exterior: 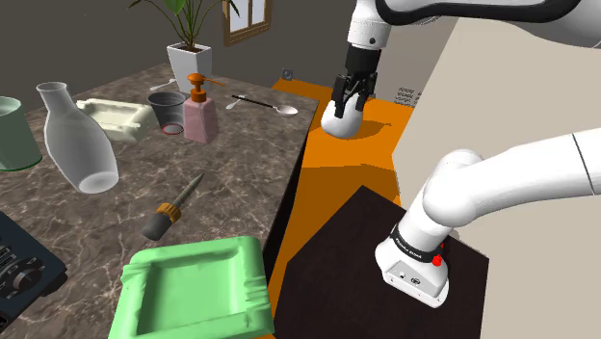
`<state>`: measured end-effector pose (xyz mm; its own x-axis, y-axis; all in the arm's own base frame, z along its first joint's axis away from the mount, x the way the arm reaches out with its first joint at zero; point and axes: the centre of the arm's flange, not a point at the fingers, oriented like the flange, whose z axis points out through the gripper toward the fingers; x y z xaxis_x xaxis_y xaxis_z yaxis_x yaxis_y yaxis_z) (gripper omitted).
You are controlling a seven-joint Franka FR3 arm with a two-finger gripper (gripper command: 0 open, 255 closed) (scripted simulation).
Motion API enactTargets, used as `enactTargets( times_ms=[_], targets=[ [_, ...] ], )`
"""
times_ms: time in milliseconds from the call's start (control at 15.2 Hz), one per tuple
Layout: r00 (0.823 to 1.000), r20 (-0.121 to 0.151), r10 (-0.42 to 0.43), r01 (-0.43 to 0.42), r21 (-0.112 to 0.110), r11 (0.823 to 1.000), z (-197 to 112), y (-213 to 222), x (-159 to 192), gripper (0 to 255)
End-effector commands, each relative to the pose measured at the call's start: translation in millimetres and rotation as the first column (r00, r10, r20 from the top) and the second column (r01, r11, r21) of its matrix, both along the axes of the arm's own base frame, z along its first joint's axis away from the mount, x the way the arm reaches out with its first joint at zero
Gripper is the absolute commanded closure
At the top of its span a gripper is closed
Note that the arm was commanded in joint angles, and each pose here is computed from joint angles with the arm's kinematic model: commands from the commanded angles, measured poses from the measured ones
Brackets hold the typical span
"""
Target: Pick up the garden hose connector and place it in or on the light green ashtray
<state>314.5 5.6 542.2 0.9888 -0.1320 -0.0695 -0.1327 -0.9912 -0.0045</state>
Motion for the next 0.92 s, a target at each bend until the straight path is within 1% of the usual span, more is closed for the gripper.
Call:
enactTargets(
  times_ms=[0,198,396,594,858],
  targets=[
    [1.000,0.000,0.000,0.000,0.000,1.000,0,0,0,0],
    [0.997,-0.001,-0.078,0.078,-0.014,0.997,-11,39,2,0],
    [0.988,-0.002,-0.156,0.156,-0.027,0.987,-22,78,7,0],
    [0.972,-0.001,-0.233,0.233,-0.041,0.972,-34,116,15,0],
    [0.943,0.002,-0.334,0.333,-0.059,0.941,-51,166,30,0]
  ],
)
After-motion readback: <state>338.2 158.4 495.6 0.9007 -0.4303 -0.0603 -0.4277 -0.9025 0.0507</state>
